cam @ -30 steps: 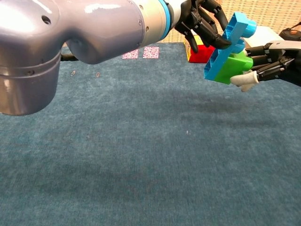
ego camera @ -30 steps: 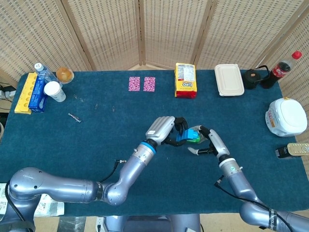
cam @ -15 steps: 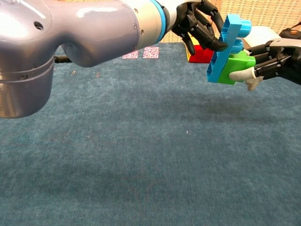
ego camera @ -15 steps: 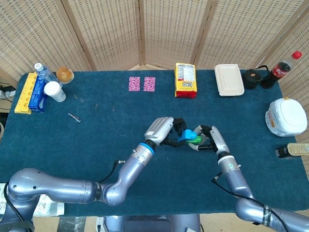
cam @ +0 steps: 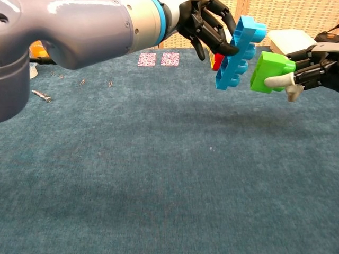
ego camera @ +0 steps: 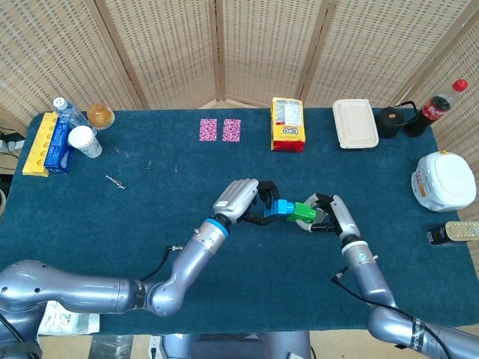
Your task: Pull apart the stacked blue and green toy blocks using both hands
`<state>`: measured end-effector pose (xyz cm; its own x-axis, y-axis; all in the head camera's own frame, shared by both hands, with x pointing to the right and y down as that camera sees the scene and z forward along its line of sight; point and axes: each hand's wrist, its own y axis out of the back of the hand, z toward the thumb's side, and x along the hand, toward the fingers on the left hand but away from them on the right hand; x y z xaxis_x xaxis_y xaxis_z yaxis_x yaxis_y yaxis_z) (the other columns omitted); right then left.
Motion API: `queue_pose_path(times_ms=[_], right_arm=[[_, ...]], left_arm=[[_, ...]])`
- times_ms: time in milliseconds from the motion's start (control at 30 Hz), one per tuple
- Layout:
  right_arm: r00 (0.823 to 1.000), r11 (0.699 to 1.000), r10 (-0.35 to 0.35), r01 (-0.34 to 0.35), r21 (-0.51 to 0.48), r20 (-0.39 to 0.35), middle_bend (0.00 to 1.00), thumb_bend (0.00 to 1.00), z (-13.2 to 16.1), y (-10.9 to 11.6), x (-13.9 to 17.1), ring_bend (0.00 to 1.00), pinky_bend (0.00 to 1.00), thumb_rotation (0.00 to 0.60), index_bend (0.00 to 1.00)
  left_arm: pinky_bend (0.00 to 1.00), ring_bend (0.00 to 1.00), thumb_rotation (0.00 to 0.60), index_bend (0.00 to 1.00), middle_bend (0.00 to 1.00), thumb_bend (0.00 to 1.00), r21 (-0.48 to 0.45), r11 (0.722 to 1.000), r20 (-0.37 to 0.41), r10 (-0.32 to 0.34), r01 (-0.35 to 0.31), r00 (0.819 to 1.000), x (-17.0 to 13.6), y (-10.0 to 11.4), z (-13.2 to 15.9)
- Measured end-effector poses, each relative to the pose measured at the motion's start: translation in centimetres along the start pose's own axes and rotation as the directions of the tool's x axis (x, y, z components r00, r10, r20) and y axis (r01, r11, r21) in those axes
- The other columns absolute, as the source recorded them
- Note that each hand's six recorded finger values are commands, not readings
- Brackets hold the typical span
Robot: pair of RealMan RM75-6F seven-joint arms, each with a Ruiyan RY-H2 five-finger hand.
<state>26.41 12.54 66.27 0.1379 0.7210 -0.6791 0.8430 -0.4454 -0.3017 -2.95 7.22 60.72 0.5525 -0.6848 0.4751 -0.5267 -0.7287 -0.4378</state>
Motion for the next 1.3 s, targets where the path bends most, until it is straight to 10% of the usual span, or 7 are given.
queue_pose_path(times_ms=[400,900,1300], right_arm=[[0.997,0.95,0.068,-0.076,0.303,0.038,0.52,0.25,-2.2,0.2,0.8,0.54,0.43,0.6,0.55],[0.998,0.747,0.044,-0.065,0.661,0.048,0.35,0.25,-4.3,-0.5,-0.4,0.36,0.27,0.6,0.31],[0.996,0.742,-0.059,0.091,0.664,-0.07,0.34,0.25,-0.3,3.6,1.9,0.36,0.27,0.6,0.3]], left_arm=[[0.51,0.48,0.6,0.76,0.61,0.34,0.092,0.996,0.024,0.016,-0.018,1.0,-2.8,2.9,-1.7],[0.5,0.48,0.6,0.76,0.61,0.34,0.168,0.986,-0.022,0.02,-0.016,1.0,-6.2,4.3,-6.3],[0.38,0.44,0.6,0.73,0.61,0.33,0.281,0.959,-0.037,-0.038,0.047,0.999,-6.2,2.3,-8.4]])
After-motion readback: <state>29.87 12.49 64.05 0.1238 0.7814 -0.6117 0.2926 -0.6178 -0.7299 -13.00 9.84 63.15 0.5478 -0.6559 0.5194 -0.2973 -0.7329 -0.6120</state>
